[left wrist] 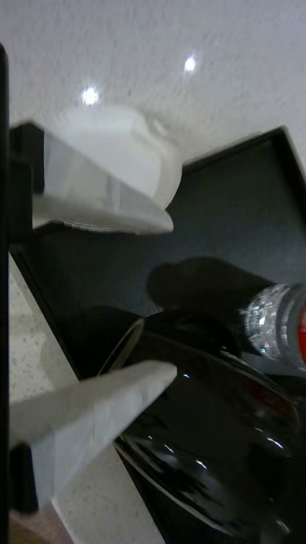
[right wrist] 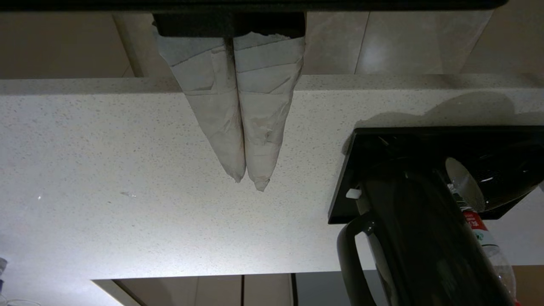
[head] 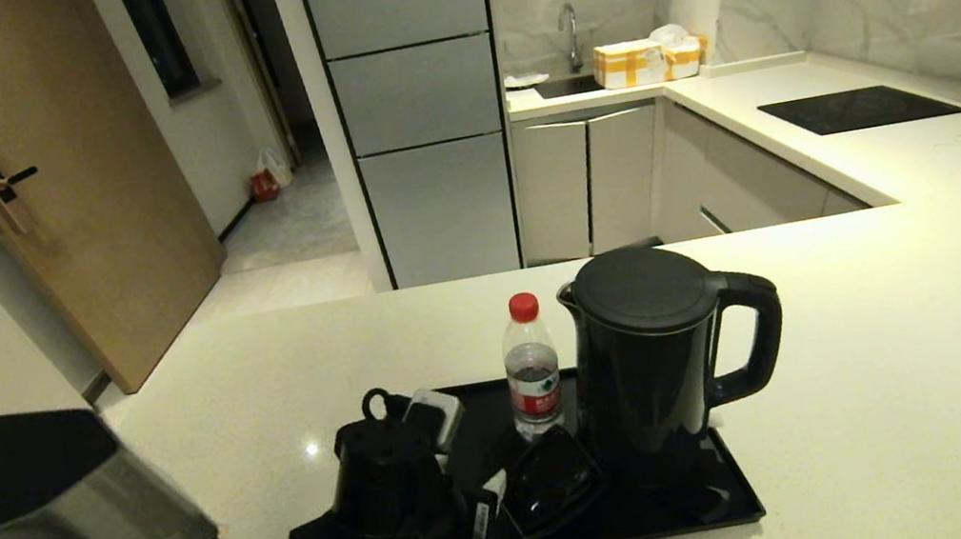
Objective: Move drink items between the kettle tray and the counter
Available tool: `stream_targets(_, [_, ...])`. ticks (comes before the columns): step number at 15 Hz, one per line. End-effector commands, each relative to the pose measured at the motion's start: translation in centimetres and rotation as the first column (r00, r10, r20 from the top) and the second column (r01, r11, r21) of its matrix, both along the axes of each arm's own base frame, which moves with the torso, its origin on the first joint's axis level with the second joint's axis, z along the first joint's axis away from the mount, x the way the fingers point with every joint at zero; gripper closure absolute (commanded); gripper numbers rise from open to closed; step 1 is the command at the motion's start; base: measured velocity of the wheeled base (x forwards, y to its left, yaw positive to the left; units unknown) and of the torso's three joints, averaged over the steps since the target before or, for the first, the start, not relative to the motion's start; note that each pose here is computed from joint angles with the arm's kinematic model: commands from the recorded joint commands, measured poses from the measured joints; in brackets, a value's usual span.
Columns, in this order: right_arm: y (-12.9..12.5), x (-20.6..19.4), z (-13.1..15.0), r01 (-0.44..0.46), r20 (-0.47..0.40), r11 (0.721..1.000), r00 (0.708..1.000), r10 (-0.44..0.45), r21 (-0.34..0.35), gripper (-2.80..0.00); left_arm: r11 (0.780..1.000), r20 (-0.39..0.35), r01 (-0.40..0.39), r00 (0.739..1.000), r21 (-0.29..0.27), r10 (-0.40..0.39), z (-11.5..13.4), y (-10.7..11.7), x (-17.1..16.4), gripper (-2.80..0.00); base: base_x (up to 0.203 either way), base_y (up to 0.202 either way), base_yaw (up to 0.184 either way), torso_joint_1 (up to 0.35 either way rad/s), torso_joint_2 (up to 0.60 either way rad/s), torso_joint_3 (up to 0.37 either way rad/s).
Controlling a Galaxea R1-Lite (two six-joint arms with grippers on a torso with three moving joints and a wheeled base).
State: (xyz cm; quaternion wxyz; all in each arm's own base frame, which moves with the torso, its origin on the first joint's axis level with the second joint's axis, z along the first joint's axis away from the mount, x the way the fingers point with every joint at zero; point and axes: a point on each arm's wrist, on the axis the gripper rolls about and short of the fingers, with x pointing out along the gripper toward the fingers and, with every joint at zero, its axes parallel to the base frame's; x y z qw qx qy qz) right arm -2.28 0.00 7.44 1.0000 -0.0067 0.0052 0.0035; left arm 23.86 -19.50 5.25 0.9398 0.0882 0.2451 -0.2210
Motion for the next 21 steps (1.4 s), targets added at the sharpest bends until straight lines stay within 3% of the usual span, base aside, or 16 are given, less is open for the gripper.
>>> stream_targets(1, [0.0,0.0,0.0,-0.001,-0.003,1.0,1.0,0.001,0.0,0.0,1.0,-0.016,-0.007,1.0,0.005,0.007,-0.8,-0.1,0.0,-2.8,0.0,0.0,0.0,0.0,0.0,0.0])
stream_targets(5, [0.0,0.0,0.0,-0.001,-0.003,1.0,1.0,0.001,0.0,0.0,0.987,0.035,-0.139,0.989,-0.081,0.142,2.7,4.2,-0.6,-2.8,0.0,0.0,0.0,0.0,0.0,0.0])
stream_targets(6, [0.0,0.0,0.0,-0.001,-0.003,1.0,1.0,0.001,0.0,0.0,0.976,0.07,-0.188,0.978,-0.111,0.196,4.3,6.0,-0.6,0.0,0.0,0.0,0.0,0.0,0.0,0.0])
stream_targets(9, [0.0,0.0,0.0,-0.001,-0.003,1.0,1.0,0.001,0.0,0.0,0.908,0.162,-0.375,0.9,-0.188,0.405,10.4,12.6,-2.8,0.0,0.0,0.0,0.0,0.0,0.0,0.0])
stream_targets(12, [0.0,0.0,0.0,-0.001,-0.002,1.0,1.0,0.001,0.0,0.0,0.858,0.174,-0.47,0.845,-0.205,0.505,14.0,16.5,-8.3,0.0,0.0,0.0,0.0,0.0,0.0,0.0])
stream_targets(14, [0.0,0.0,0.0,-0.001,-0.003,1.0,1.0,0.001,0.0,0.0,0.822,0.165,-0.53,0.809,-0.209,0.564,15.4,18.3,-12.5,0.0,0.0,0.0,0.0,0.0,0.0,0.0])
stream_targets(16, [0.0,0.0,0.0,-0.001,-0.003,1.0,1.0,0.001,0.0,0.0,0.766,0.094,-0.613,0.766,-0.192,0.636,17.2,19.5,-17.1,0.0,0.0,0.0,0.0,0.0,0.0,0.0])
stream_targets(18, [0.0,0.0,0.0,-0.001,-0.002,1.0,1.0,0.001,-0.002,0.0,0.728,0.085,-0.638,0.735,-0.252,0.673,20.2,20.0,-23.0,0.0,0.0,0.0,0.0,0.0,0.0,0.0])
stream_targets(19, [0.0,0.0,0.0,-0.001,-0.003,1.0,1.0,0.001,0.0,0.0,0.717,0.097,-0.636,0.725,-0.286,0.682,21.2,20.0,-26.1,0.0,0.0,0.0,0.0,0.0,0.0,0.0])
stream_targets(21, [0.0,0.0,0.0,-0.001,-0.003,1.0,1.0,0.001,0.0,0.0,0.716,0.113,-0.62,0.725,-0.322,0.679,22.5,20.2,-31.7,0.0,0.0,0.0,0.0,0.0,0.0,0.0])
